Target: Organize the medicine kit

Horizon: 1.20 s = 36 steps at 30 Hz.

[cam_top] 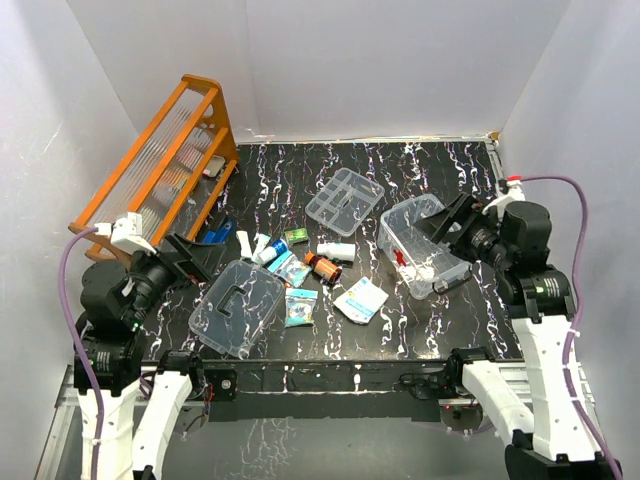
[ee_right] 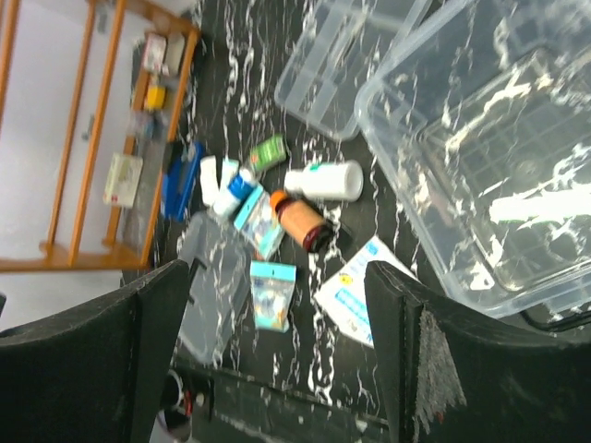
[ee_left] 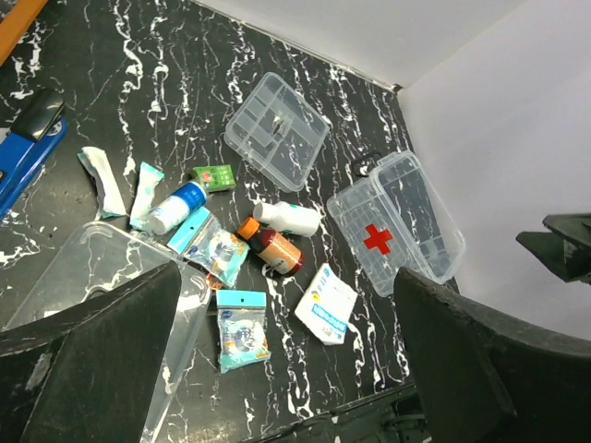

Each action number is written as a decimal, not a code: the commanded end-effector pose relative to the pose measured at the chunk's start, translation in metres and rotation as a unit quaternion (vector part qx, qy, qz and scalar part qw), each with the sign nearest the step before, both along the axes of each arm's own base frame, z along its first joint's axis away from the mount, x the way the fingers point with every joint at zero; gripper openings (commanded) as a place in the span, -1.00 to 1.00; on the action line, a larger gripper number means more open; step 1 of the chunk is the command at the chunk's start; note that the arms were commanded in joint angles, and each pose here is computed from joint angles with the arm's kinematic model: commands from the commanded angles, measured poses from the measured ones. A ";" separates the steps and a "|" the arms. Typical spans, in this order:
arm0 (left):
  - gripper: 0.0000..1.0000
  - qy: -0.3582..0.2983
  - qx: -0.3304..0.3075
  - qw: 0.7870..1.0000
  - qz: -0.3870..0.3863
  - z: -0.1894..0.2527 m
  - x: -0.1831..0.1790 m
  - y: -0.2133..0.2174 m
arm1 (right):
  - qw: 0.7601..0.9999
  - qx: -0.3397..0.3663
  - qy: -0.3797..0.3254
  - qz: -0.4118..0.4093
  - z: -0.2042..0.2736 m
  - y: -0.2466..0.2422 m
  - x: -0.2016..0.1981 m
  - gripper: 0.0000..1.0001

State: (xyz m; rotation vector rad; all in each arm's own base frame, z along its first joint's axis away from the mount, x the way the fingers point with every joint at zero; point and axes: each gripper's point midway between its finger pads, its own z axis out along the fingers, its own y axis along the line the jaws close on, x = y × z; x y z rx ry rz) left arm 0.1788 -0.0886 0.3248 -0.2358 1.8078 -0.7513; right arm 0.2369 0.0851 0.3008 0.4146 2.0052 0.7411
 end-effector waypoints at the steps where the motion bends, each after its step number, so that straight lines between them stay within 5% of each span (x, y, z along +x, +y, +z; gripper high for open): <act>1: 0.97 0.012 0.007 1.000 0.005 -0.010 0.009 0.002 | 0.996 -0.013 0.046 0.079 -0.024 0.021 -0.008 0.46; 7: 0.90 0.027 -0.009 0.995 -0.097 -0.029 0.016 -0.029 | 0.986 -0.046 0.118 0.110 -0.061 0.024 -0.008 0.35; 17: 0.83 0.071 -0.046 0.985 -0.151 -0.054 0.039 -0.049 | 0.966 -0.055 0.222 0.121 -0.113 0.046 -0.030 0.32; 36: 0.84 0.124 -0.047 0.970 -0.202 -0.075 0.036 -0.067 | 0.942 -0.215 0.217 -0.136 -0.165 -0.033 0.005 0.35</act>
